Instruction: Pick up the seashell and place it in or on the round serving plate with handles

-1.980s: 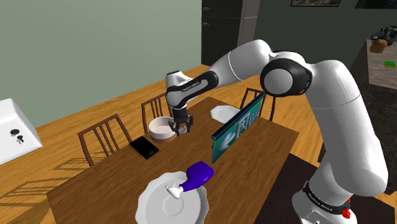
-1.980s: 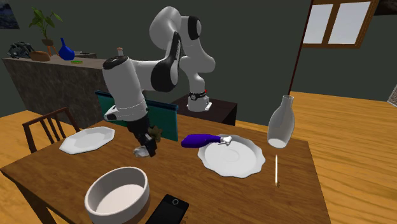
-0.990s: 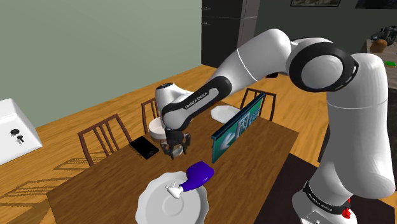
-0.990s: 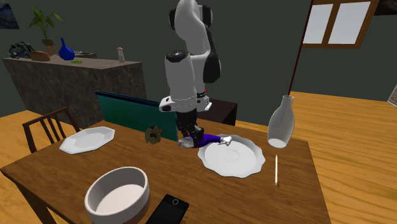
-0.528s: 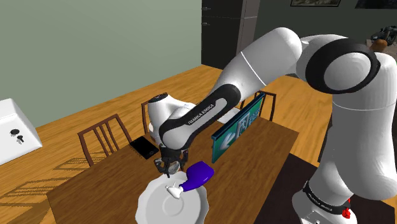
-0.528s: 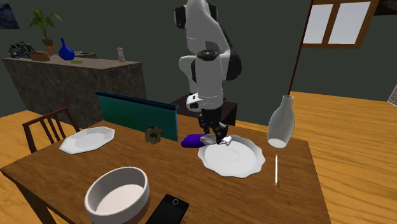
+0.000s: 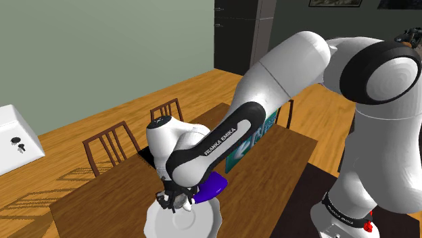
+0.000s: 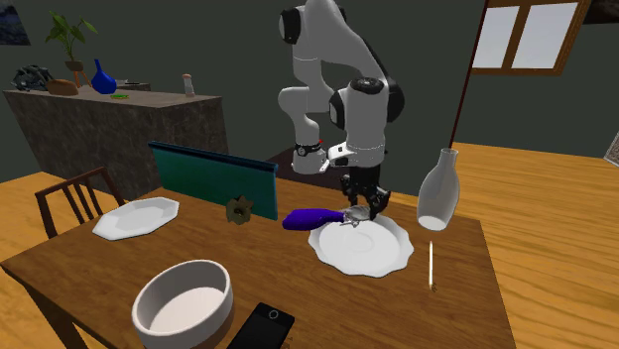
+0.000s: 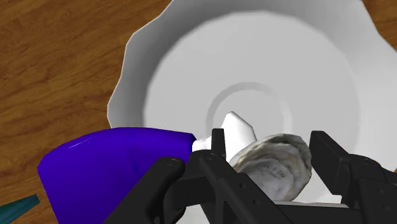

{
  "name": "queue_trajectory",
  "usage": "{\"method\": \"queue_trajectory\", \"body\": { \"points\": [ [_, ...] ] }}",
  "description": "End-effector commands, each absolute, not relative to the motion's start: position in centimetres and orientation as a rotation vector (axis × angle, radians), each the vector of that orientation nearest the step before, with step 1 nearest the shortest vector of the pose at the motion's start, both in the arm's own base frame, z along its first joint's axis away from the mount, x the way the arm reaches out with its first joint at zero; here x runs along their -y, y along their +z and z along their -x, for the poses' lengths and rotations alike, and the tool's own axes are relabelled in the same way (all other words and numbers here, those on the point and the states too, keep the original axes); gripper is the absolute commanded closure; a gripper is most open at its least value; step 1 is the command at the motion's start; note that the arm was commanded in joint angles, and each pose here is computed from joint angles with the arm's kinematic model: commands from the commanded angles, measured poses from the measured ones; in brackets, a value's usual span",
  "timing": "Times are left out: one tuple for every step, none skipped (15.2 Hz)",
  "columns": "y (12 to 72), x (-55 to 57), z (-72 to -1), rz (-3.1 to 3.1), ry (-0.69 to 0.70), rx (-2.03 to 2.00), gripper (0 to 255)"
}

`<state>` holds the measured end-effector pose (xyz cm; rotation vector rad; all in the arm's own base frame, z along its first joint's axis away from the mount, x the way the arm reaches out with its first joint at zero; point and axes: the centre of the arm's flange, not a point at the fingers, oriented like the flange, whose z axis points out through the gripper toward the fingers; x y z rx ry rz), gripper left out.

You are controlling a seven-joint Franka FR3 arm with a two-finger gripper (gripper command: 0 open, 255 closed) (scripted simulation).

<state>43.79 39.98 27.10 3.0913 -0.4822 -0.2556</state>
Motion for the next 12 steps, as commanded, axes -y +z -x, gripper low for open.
{"method": "queue_trajectory", "body": {
  "points": [
    [26.4,-40.2,-43.5,-3.091,-0.255,0.484,255],
    [25.9,-40.2,-43.5,-3.091,-0.255,0.484,255],
    [25.3,-40.2,-43.5,-3.091,-0.255,0.484,255],
    [24.8,-40.2,-43.5,-3.091,-0.255,0.484,255],
    [24.3,-40.2,-43.5,-3.091,-0.255,0.484,255],
    [23.8,-40.2,-43.5,-3.091,-0.255,0.484,255],
    [23.2,-40.2,-43.5,-3.091,-0.255,0.484,255],
    [22.7,-40.2,-43.5,-3.091,-0.255,0.484,255],
    [22.2,-40.2,-43.5,-3.091,-0.255,0.484,255],
    [21.6,-40.2,-43.5,-3.091,-0.255,0.484,255],
    [21.1,-40.2,-43.5,-3.091,-0.255,0.484,255],
    [20.1,-40.2,-43.5,-3.091,-0.255,0.484,255]
  ]
}}
